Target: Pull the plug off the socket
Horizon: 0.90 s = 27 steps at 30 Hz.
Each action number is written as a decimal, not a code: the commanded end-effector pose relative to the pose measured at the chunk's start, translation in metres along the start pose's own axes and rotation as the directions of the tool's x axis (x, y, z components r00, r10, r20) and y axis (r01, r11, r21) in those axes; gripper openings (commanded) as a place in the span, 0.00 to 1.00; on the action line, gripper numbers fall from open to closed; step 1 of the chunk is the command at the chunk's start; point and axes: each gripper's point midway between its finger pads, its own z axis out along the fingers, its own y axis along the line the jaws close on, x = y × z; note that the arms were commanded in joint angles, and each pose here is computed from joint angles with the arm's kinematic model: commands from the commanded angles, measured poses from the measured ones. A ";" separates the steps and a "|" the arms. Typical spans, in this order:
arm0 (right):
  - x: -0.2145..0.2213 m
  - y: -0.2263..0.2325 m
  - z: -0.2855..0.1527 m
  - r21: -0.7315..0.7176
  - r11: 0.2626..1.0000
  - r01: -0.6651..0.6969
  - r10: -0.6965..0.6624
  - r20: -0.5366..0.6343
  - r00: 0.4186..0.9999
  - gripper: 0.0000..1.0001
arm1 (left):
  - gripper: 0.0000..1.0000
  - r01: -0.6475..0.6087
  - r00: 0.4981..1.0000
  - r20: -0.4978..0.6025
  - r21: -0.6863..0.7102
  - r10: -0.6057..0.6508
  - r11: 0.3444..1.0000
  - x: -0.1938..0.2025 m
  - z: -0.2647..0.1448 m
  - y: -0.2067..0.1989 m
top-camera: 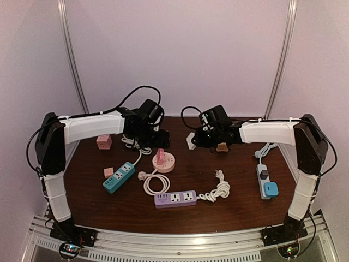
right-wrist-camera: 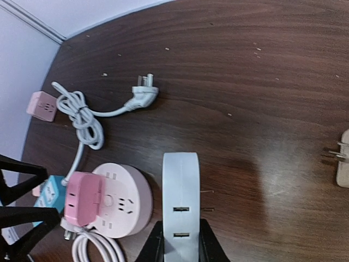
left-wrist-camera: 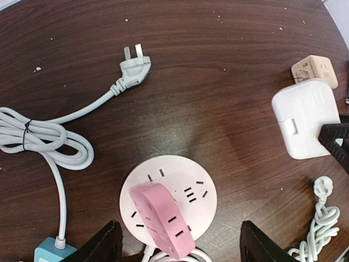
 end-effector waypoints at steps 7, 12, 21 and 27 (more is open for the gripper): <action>0.011 -0.085 -0.024 0.433 0.883 0.182 -0.169 -0.069 0.983 0.00 | 0.78 -0.062 0.997 -0.064 -0.157 0.053 0.986 0.011 0.032 0.017; 0.015 -0.105 -0.026 0.525 0.817 0.238 -0.209 -0.114 0.971 0.00 | 0.71 -0.069 0.996 -0.075 -0.172 0.057 0.983 0.014 0.036 0.020; 0.020 -0.107 -0.014 0.557 0.775 0.299 -0.250 -0.163 0.954 0.02 | 0.48 -0.078 0.994 -0.094 -0.211 0.060 0.974 0.021 0.032 0.033; 0.024 -0.096 -0.006 0.526 0.795 0.302 -0.249 -0.171 0.953 0.15 | 0.36 -0.068 0.995 -0.086 -0.194 0.052 0.979 0.020 0.027 0.035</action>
